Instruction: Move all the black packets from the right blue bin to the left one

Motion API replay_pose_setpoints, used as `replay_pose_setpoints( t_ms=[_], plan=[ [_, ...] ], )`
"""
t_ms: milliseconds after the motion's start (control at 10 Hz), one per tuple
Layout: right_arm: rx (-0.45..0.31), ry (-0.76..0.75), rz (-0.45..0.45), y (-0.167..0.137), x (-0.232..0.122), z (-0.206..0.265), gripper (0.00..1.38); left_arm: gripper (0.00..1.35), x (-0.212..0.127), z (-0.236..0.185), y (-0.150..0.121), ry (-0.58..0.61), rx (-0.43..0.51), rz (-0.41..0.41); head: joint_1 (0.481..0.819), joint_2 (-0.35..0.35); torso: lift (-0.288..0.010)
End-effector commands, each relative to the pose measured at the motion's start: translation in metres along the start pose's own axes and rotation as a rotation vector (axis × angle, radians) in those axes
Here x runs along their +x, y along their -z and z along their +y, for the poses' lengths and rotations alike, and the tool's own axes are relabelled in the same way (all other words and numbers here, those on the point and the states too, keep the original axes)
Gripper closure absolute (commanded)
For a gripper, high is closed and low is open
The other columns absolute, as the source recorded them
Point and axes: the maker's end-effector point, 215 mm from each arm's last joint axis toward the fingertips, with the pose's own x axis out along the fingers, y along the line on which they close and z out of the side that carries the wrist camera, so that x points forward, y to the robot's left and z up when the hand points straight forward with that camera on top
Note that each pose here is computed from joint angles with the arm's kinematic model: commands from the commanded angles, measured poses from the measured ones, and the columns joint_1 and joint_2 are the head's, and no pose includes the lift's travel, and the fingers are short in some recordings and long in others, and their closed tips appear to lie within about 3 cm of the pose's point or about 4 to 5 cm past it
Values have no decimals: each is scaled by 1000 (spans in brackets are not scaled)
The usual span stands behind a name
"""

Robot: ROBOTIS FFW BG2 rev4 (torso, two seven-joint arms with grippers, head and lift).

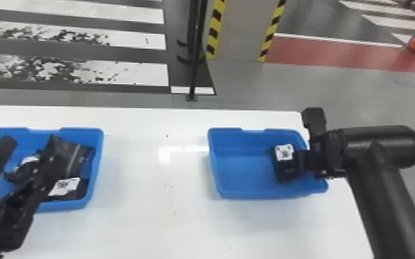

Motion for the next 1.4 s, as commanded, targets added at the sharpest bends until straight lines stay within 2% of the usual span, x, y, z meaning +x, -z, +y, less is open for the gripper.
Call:
replay_pose_setpoints(
  t_ms=[0, 100, 200, 300, 400, 600, 800, 1100, 1300],
  plan=[
    [6, -20, 1, 1, 2, 5, 906, 415, 0, 1, 2, -1, -2, 4, 695, -211, -140],
    [11, -32, 6, 0, 4, 9, 914, 415, 0, 0, 4, -1, -4, 9, 695, -208, -140],
    [16, -49, 17, 5, 7, 13, 1104, 415, 0, 0, 3, -1, -5, 6, 695, -204, -140],
    [21, -76, 14, 8, 10, 21, 1102, 415, -1, 1, 1, -2, -2, -1, 695, -200, -140],
    [18, -135, -34, 2, 8, 40, 1104, 415, -2, 2, 0, -5, -9, -5, 695, -197, -140],
    [10, -223, -275, -34, -18, 69, 1104, 415, -3, 4, -17, -9, 4, -61, 695, -159, -140],
    [9, -387, -495, -64, -56, 113, 1102, 410, -2, 4, -26, -9, 7, -84, 695, -119, -140],
    [-21, -649, -702, -80, -138, 199, 1102, 414, 1, -5, -32, 7, 22, -63, 695, -30, -140],
    [-66, -834, -755, -75, -180, 276, 1102, 410, 6, -17, -30, 32, 29, -21, 695, 30, -140]
  ],
)
